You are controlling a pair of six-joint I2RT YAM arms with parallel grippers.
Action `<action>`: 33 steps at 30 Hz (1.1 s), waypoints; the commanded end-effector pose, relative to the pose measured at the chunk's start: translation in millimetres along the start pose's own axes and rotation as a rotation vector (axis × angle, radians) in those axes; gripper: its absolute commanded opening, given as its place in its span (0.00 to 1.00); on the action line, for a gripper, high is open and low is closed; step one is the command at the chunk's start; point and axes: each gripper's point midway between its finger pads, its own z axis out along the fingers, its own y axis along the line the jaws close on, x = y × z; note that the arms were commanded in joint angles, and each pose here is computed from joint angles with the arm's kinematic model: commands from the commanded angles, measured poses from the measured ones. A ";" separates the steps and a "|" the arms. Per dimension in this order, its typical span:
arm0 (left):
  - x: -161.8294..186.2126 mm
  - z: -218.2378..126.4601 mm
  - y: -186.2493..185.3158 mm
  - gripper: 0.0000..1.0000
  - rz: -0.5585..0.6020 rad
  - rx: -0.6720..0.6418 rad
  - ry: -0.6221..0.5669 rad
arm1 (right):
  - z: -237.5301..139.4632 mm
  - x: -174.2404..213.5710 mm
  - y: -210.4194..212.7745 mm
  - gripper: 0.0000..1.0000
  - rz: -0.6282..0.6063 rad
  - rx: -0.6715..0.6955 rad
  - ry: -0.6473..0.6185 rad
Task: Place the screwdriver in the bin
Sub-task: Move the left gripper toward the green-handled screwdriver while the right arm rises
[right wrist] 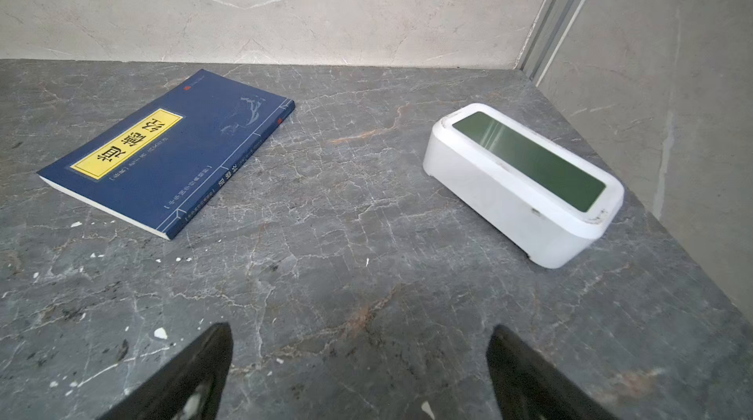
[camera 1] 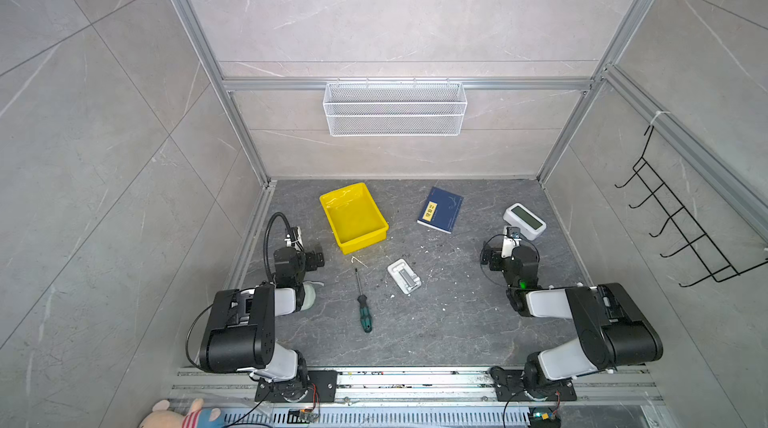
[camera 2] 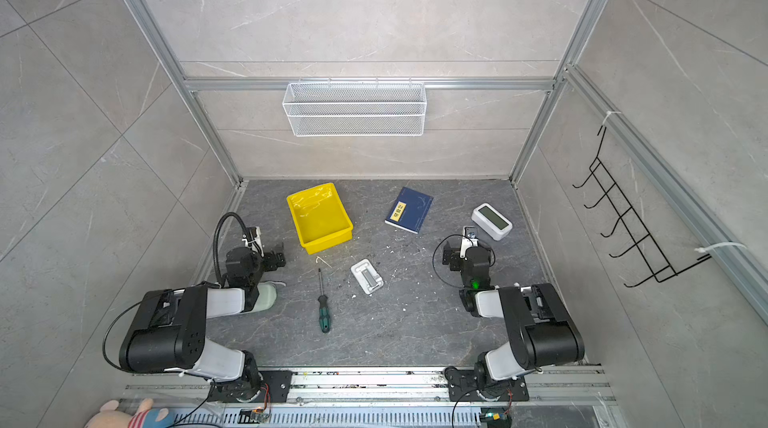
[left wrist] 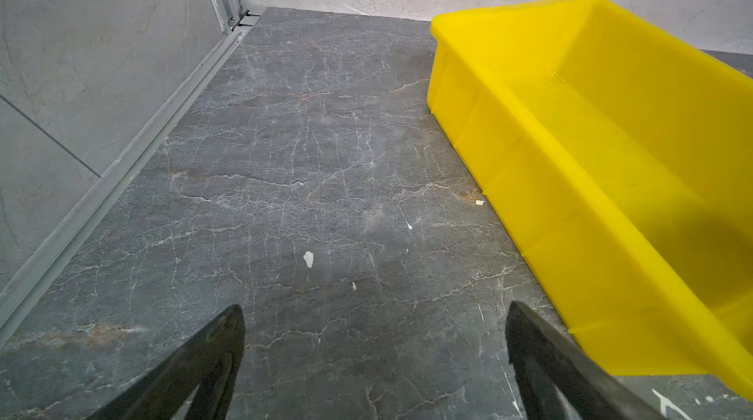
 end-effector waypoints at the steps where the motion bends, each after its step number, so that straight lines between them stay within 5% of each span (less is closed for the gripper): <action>1: -3.8 0.4 0.3 1.00 0.010 0.003 -0.018 | 2.4 -5.8 1.7 0.99 0.012 -0.007 -0.011; 33: -24.6 -15.5 4.8 1.00 0.006 -0.036 -0.026 | -0.6 -19.8 9.4 0.99 -0.007 -0.054 0.018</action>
